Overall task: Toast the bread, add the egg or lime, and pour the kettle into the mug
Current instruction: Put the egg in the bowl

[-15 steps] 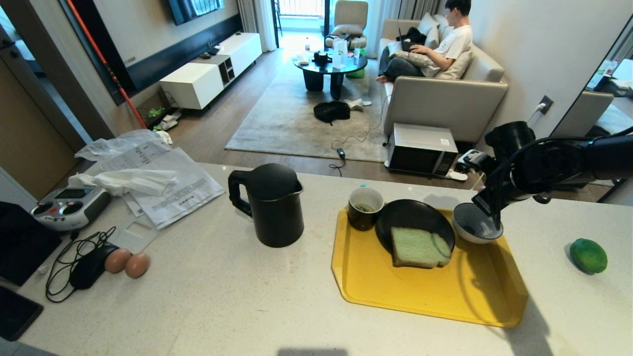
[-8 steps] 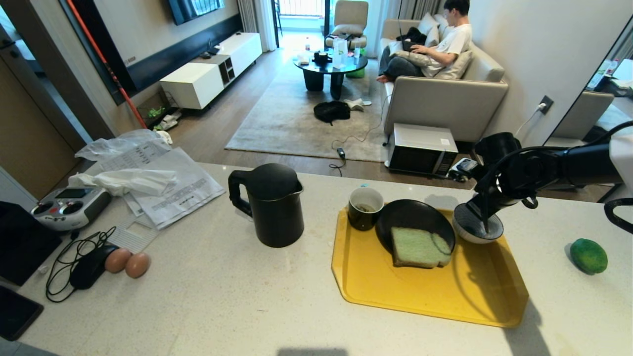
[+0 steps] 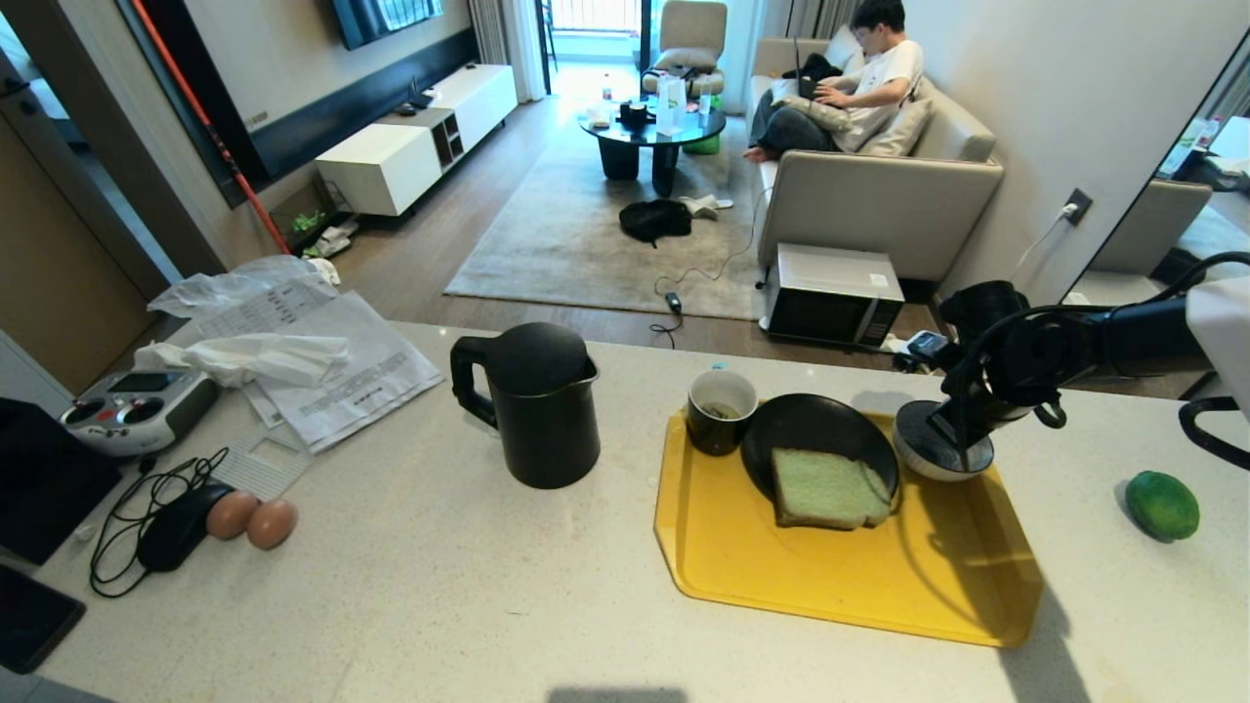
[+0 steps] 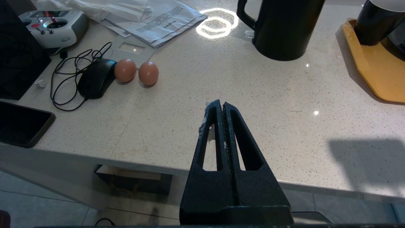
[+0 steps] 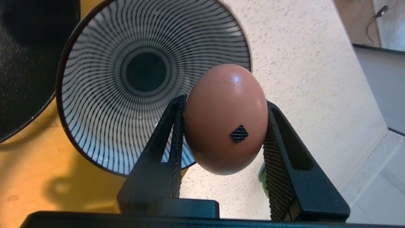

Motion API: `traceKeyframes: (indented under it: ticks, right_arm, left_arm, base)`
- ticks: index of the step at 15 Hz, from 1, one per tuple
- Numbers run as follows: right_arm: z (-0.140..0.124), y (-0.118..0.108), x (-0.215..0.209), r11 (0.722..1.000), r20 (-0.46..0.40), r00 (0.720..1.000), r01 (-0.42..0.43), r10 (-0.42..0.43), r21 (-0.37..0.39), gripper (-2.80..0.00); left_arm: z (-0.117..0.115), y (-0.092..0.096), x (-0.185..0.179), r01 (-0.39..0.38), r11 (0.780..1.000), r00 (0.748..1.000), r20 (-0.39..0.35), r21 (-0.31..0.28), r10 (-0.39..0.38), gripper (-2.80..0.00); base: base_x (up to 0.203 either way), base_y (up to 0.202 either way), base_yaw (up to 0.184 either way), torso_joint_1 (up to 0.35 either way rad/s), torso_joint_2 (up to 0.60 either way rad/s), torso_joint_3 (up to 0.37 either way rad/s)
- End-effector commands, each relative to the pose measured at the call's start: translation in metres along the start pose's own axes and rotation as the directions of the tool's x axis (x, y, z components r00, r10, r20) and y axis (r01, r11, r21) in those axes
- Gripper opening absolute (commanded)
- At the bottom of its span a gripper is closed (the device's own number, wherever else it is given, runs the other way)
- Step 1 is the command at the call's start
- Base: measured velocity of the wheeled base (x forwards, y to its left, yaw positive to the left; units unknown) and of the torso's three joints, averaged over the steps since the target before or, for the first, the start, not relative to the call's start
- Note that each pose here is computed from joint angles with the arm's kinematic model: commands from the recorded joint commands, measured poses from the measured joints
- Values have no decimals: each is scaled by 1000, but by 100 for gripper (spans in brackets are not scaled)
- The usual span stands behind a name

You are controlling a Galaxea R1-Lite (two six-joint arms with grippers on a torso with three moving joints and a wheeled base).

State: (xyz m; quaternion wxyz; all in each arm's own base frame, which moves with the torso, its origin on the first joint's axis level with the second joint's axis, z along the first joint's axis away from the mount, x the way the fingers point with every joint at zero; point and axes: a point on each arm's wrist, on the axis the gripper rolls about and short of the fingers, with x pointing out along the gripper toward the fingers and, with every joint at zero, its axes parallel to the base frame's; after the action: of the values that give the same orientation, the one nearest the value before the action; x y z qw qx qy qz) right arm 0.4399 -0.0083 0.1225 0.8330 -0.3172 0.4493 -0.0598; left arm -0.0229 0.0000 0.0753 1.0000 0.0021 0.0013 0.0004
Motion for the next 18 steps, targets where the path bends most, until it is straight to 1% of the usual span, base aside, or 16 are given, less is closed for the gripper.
traceKeyframes:
  ticks: [1,5,10,18]
  right_arm:
    - [-2,4,1,1000,-11,1000,-8,8,-12,-280]
    - [-7,12,7,999,-36,999,-25,24,-26,-280]
    - [-5,18,11,999,-39,999,-31,29,-37,-280]
    - [-2,20,15,999,-36,999,-31,29,-38,-280]
  left_arm:
    - [0,0,0,-1,1000,1000,-1,0,1,-280]
    - [0,0,0,-1,1000,1000,-2,0,1,-280]
    - [0,0,0,-1,1000,1000,-2,0,1,-280]
    - [0,0,0,-1,1000,1000,-2,0,1,-280]
  base:
    - [0,0,0,0,0,0]
    - [0,0,0,0,0,0]
    - [0,0,0,0,0,0]
    - [0,0,0,0,0,0]
